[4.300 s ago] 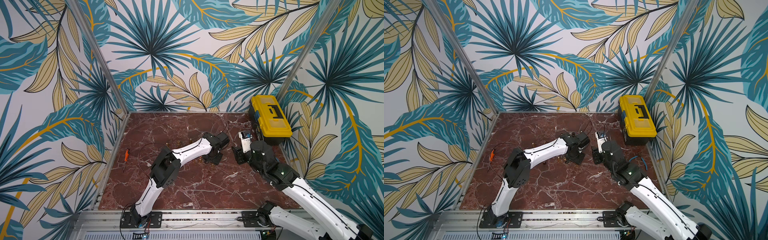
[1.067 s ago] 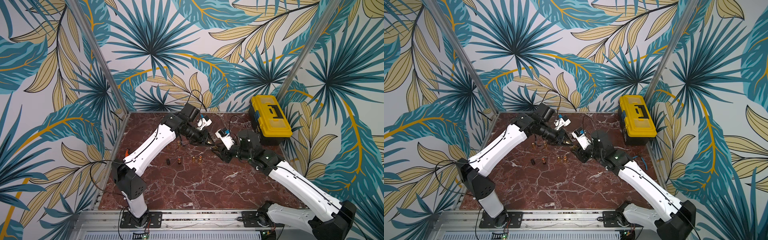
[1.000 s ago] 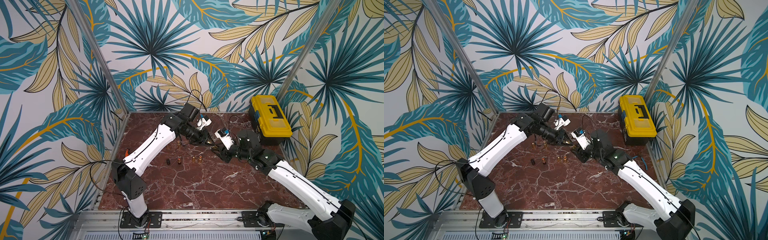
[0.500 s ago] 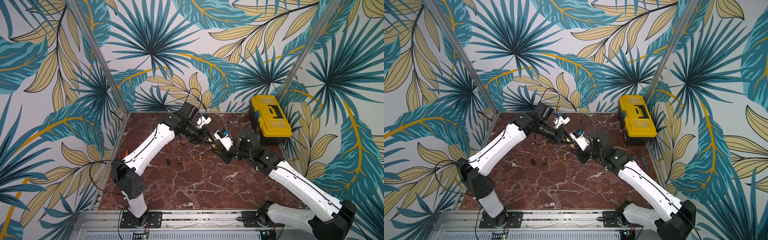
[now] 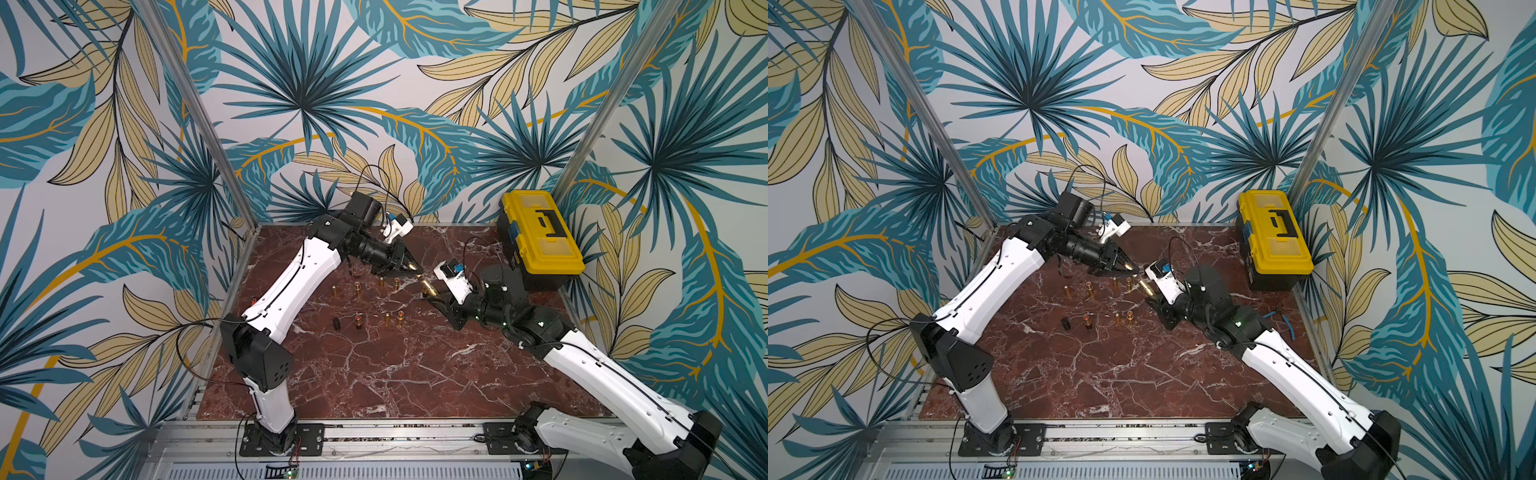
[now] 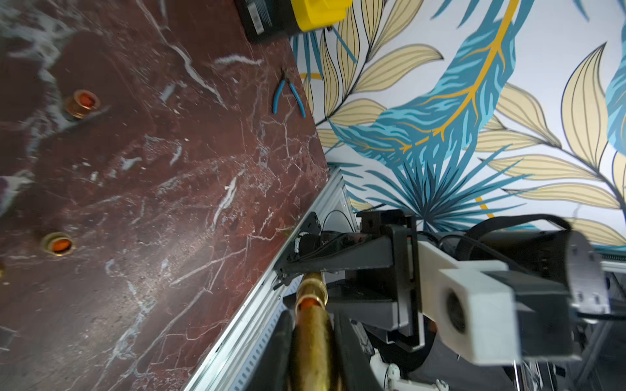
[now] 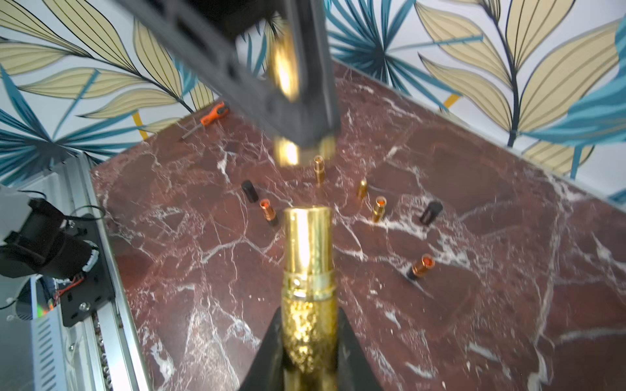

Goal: Open the lipstick cap
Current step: Open the cover of the lipstick, then place the cover at the center of the board.

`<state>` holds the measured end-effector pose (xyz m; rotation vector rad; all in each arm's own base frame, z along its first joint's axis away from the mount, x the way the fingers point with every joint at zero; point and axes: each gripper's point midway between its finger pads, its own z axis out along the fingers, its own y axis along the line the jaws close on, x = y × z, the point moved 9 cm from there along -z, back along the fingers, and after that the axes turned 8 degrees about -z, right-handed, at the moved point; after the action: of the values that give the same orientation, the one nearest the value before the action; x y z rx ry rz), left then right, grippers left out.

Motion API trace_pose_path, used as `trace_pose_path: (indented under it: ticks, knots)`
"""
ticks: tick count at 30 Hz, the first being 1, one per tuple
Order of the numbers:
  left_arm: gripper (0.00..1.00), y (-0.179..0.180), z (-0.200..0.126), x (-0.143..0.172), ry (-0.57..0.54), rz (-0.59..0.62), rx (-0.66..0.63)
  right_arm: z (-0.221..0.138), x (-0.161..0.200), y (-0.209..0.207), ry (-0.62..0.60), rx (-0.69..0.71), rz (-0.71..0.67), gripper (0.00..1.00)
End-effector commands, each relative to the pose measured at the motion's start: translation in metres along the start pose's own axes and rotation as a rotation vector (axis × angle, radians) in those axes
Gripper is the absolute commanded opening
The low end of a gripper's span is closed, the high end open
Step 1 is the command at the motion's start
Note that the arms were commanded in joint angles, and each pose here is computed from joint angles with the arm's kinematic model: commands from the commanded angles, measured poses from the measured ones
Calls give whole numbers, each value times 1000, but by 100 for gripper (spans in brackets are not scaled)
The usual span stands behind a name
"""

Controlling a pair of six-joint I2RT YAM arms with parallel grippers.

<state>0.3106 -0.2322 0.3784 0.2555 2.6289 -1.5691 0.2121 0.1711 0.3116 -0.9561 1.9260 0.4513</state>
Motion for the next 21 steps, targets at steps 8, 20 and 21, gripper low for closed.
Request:
trace_pose_path:
  ticks: [8,20,21]
  knots:
    - [0,20,-8,-13,-122,47,-171,-5,24,3,119,61,45,5]
    - [0,61,107,-17,-125,189,-680,-82,12,-13,-159,435,99,6]
    - [0,65,120,-17,-114,209,-711,-87,13,-14,-172,460,103,6]
